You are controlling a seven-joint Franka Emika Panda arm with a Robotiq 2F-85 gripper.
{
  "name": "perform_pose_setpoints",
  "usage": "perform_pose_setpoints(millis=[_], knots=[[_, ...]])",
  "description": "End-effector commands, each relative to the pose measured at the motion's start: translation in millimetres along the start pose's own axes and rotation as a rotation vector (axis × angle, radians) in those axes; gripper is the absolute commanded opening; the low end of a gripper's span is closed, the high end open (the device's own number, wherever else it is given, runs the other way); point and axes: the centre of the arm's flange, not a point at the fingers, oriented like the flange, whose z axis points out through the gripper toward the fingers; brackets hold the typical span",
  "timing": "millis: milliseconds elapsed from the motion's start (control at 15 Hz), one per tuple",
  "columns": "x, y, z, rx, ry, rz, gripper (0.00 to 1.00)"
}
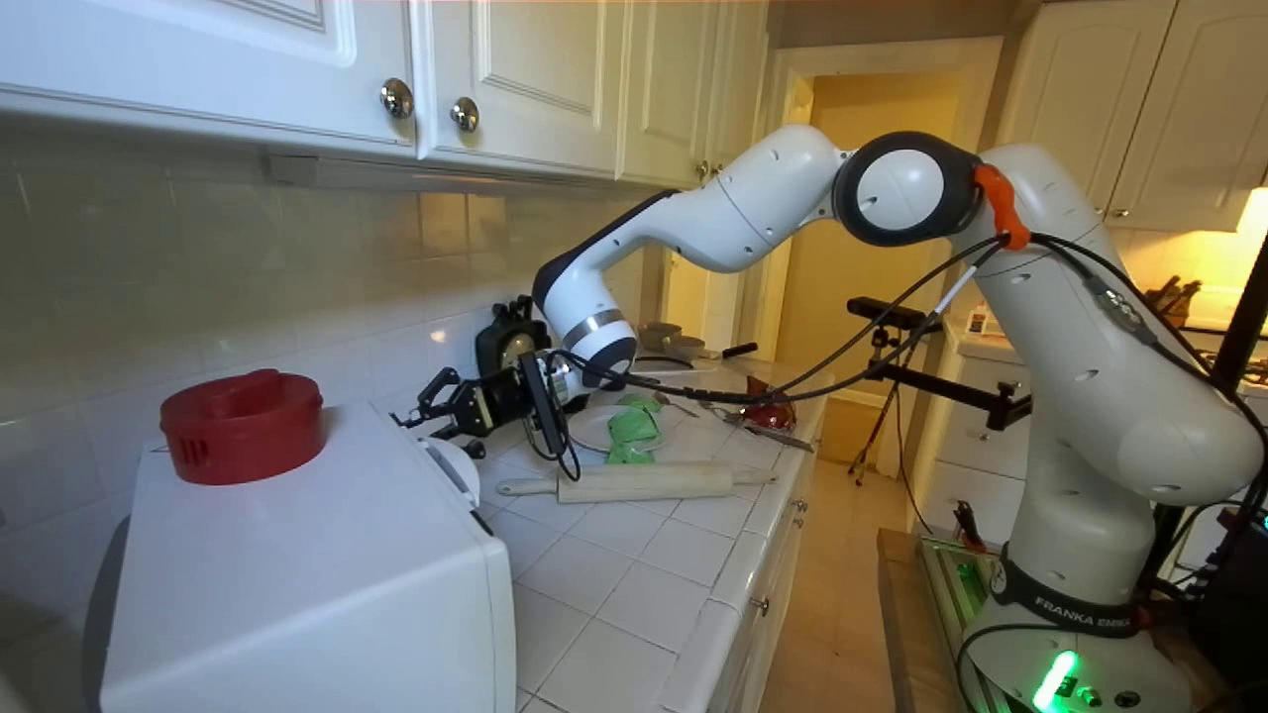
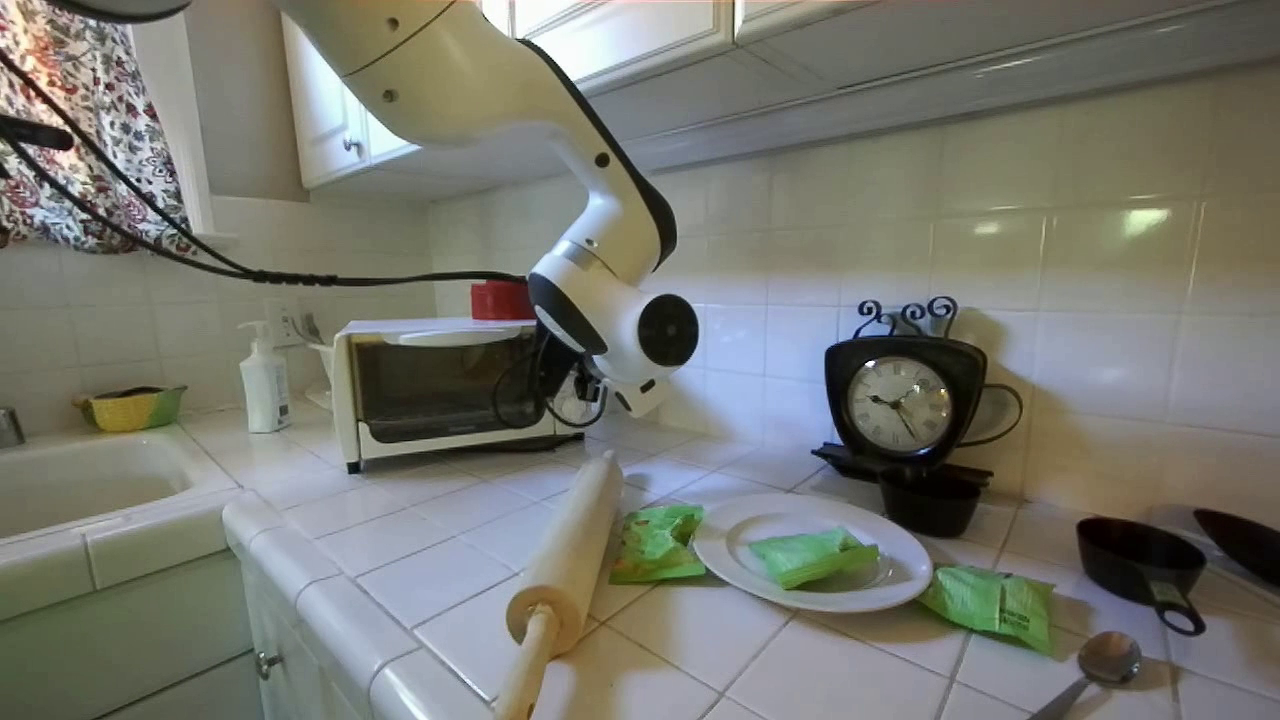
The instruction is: Turn the top knob of the microwave to the right
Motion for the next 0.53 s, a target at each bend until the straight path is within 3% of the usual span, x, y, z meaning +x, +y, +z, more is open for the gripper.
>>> perform_pose_setpoints(millis=[0, 333, 467], knots=[[-5.8, 8.9, 8.1, 0.020, -0.008, 0.017, 0.01], [-10.0, 11.0, 4.2, 0.020, 0.020, 0.025, 0.03], [-12.3, 11.7, 5.4, -0.043, 0.085, 0.027, 0.03]])
